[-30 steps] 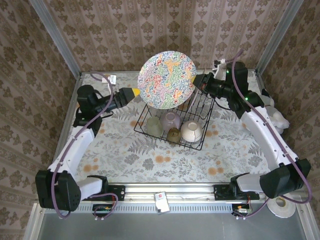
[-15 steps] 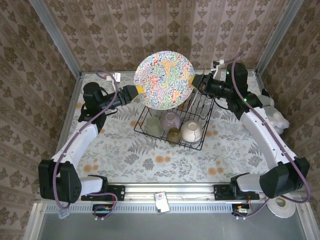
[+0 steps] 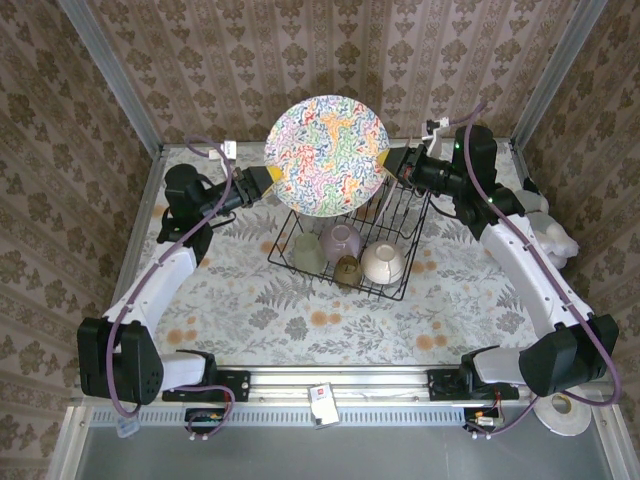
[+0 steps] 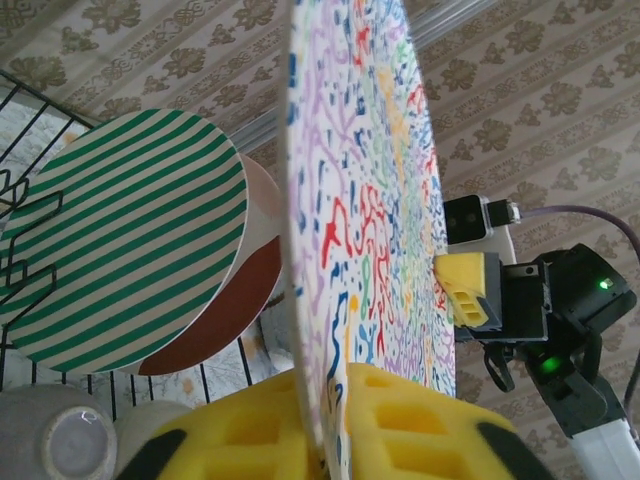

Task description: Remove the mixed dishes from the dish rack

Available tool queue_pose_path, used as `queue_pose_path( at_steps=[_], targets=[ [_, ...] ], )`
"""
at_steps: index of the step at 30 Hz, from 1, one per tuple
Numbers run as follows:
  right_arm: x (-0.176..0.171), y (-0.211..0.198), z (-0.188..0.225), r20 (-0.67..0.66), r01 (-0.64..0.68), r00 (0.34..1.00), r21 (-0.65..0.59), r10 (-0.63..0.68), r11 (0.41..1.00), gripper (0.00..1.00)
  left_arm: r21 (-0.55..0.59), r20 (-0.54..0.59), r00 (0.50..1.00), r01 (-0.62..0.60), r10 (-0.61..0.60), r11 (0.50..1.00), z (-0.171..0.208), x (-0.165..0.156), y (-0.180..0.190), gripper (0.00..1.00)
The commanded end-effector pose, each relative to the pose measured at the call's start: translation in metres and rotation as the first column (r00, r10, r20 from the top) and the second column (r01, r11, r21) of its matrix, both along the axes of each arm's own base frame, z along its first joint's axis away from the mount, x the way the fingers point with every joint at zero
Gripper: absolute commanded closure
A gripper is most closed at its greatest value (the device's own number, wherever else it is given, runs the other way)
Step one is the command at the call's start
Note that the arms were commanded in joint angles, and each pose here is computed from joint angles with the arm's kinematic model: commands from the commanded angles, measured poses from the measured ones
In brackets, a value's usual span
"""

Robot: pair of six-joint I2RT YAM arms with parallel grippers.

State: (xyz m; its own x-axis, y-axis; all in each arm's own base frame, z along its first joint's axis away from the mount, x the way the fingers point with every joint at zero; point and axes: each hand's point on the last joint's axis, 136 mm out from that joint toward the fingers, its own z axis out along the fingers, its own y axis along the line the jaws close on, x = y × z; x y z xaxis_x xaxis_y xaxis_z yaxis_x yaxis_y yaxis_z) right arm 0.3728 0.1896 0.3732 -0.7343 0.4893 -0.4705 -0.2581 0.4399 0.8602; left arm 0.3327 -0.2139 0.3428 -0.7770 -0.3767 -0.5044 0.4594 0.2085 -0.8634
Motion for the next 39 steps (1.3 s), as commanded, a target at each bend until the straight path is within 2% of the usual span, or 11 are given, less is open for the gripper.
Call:
queue_pose_path(
  at_steps=[1,6,8,10,11,13,14,22,28,34,39],
  targets=[
    [-0.004,0.006,0.013,0.054,-0.042,0.998,0.02,0.041,0.999,1.0,0.002,0.037,0.999,-0.018,0.018,1.0,0.007,0.0,-0.001,1.0],
    [-0.01,0.01,0.01,0.078,-0.069,0.995,-0.01,0.07,0.998,0.96,0.012,-0.004,0.995,-0.096,0.096,0.995,-0.006,0.004,0.005,1.0],
    [-0.011,0.009,0.007,0.081,-0.064,0.995,-0.032,0.066,0.997,0.76,0.009,-0.008,0.994,-0.108,0.109,0.994,-0.007,0.003,0.007,1.0],
    [-0.013,0.005,0.005,0.084,-0.044,0.995,-0.063,0.049,0.997,0.44,0.002,-0.011,0.992,-0.124,0.124,0.992,-0.006,0.001,0.009,1.0],
    [-0.014,0.003,0.003,0.089,-0.03,0.995,-0.083,0.037,0.996,0.23,-0.003,-0.011,0.991,-0.135,0.135,0.991,-0.004,0.0,0.011,1.0],
    [-0.016,-0.001,0.003,0.105,-0.014,0.994,-0.102,0.024,0.995,0.03,-0.013,-0.009,0.986,-0.167,0.167,0.986,0.0,0.001,0.015,1.0],
    [-0.017,-0.003,0.003,0.109,-0.002,0.994,-0.11,0.014,0.994,0.0,-0.018,-0.002,0.984,-0.179,0.179,0.984,0.002,0.002,0.016,1.0],
    [-0.034,-0.02,-0.009,0.145,0.069,0.989,-0.193,-0.041,0.979,0.0,-0.067,0.048,0.951,-0.301,0.304,0.951,0.037,0.024,0.049,1.0],
    [-0.05,-0.03,-0.025,0.111,0.089,0.992,-0.248,-0.063,0.965,0.0,-0.09,0.001,0.902,-0.43,0.432,0.898,0.035,0.057,0.105,1.0],
    [-0.06,-0.053,-0.04,0.082,0.177,0.984,-0.339,-0.158,0.924,0.0,-0.032,-0.11,0.811,-0.581,0.575,0.813,-0.005,0.084,0.174,1.0],
    [-0.075,-0.041,-0.033,0.127,0.099,0.99,-0.3,-0.063,0.949,0.0,0.034,-0.151,0.722,-0.679,0.675,0.734,-0.051,0.102,0.227,1.0]
  ],
)
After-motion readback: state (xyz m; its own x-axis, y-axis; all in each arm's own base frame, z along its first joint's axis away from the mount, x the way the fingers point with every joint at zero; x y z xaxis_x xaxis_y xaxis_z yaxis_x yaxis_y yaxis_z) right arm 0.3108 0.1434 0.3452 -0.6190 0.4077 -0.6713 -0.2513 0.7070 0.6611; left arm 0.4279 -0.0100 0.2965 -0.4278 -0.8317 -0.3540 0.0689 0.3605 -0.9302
